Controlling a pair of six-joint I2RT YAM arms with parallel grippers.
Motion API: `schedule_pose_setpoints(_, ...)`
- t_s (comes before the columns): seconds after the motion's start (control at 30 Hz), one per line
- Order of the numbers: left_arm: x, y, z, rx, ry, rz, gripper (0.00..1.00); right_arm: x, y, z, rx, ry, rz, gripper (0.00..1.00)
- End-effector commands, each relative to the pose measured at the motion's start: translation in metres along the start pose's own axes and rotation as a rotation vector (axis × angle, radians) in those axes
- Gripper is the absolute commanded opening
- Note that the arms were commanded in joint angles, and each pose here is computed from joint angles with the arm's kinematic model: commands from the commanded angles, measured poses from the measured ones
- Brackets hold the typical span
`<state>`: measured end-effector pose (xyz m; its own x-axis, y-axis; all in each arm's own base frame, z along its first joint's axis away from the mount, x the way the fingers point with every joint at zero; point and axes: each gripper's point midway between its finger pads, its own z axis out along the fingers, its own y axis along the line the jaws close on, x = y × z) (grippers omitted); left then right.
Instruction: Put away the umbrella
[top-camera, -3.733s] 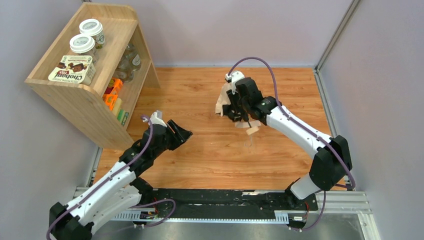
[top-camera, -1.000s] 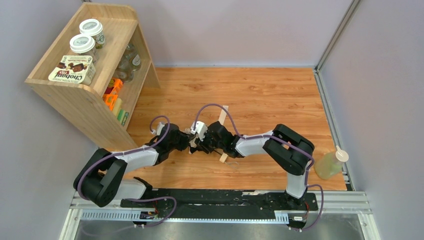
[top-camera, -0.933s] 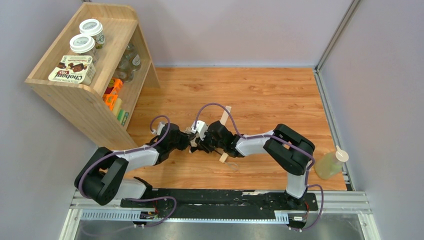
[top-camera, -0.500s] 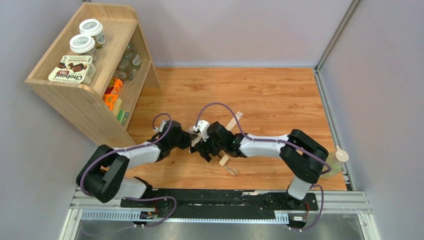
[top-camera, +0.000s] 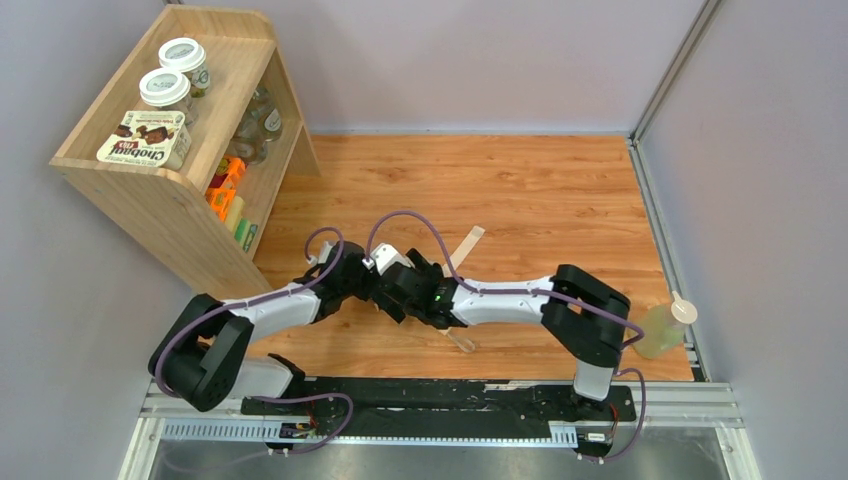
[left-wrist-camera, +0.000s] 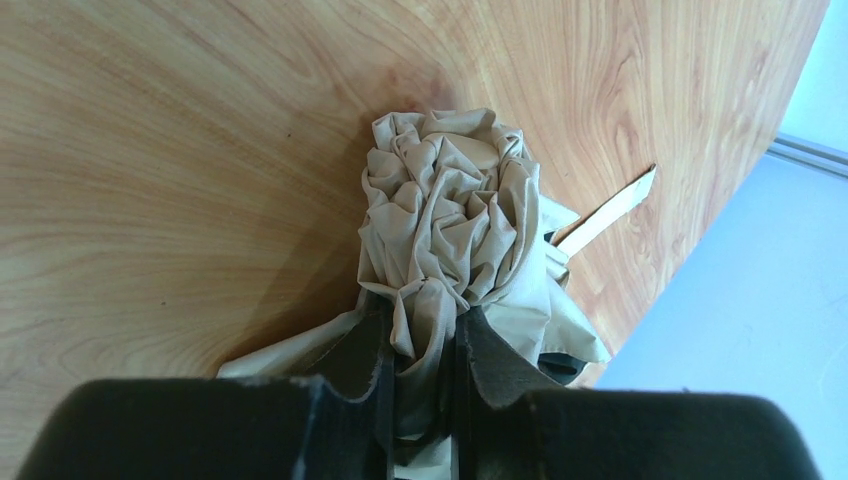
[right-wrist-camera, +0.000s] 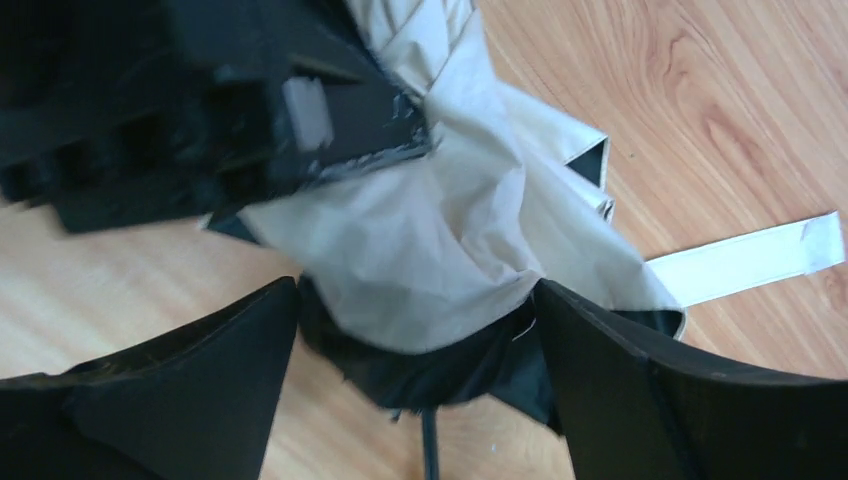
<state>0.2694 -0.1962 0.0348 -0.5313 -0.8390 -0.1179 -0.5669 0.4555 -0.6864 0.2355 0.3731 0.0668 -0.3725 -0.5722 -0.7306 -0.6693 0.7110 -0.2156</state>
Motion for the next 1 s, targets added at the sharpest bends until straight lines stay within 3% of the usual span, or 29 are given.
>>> schedule_pose_setpoints(0.0,0.009,0.110,-0.016,-0.375,0.027,0.085,0.00,-0.018,-0.005,0.027,0.096,-0.050,-0.038,0.87)
schedule_pose_setpoints(0.1,0.008,0.105,-0.019,-0.365,0.025,0.087,0.00,-0.012,0.000,0.040,0.097,-0.053,-0.032,0.78)
schedule_pose_setpoints(0.17,0.008,0.101,-0.020,-0.355,0.025,0.084,0.00,-0.010,0.001,0.048,0.112,-0.053,-0.018,0.64)
schedule_pose_setpoints(0.3,0.011,0.101,-0.021,-0.357,0.029,0.078,0.00,0.012,0.005,0.047,0.083,-0.011,0.046,0.00)
schedule_pose_setpoints(0.43,0.008,0.096,-0.022,-0.314,0.010,0.078,0.00,0.079,0.024,0.028,-0.159,0.038,0.187,0.00)
schedule_pose_setpoints(0.5,0.004,0.084,-0.022,-0.261,-0.005,0.094,0.06,0.104,0.037,0.021,-0.304,0.065,0.250,0.00)
schedule_pose_setpoints(0.53,0.003,0.076,-0.024,-0.233,-0.010,0.102,0.24,0.114,0.046,0.016,-0.389,0.073,0.275,0.00)
schedule_pose_setpoints(0.57,0.001,0.068,-0.026,-0.212,-0.020,0.117,0.33,0.121,0.057,0.010,-0.487,0.092,0.309,0.00)
schedule_pose_setpoints(0.6,-0.001,0.063,-0.029,-0.193,-0.025,0.123,0.49,0.128,0.056,0.011,-0.519,0.091,0.339,0.00)
schedule_pose_setpoints(0.63,-0.003,0.058,-0.031,-0.181,-0.033,0.139,0.54,0.133,0.061,0.007,-0.589,0.104,0.382,0.00)
schedule_pose_setpoints(0.67,-0.005,0.051,-0.036,-0.155,-0.042,0.143,0.71,0.134,0.063,0.005,-0.651,0.104,0.428,0.00)
schedule_pose_setpoints(0.7,-0.008,0.047,-0.038,-0.137,-0.048,0.161,0.75,0.136,0.068,0.002,-0.715,0.117,0.476,0.00)
schedule_pose_setpoints(0.87,-0.020,0.024,-0.062,-0.037,-0.084,0.176,0.76,0.144,0.055,0.011,-0.839,0.205,0.671,0.00)
schedule_pose_setpoints(0.97,-0.015,0.016,-0.068,0.014,-0.048,0.154,0.76,0.148,0.047,0.016,-0.864,0.271,0.765,0.00)
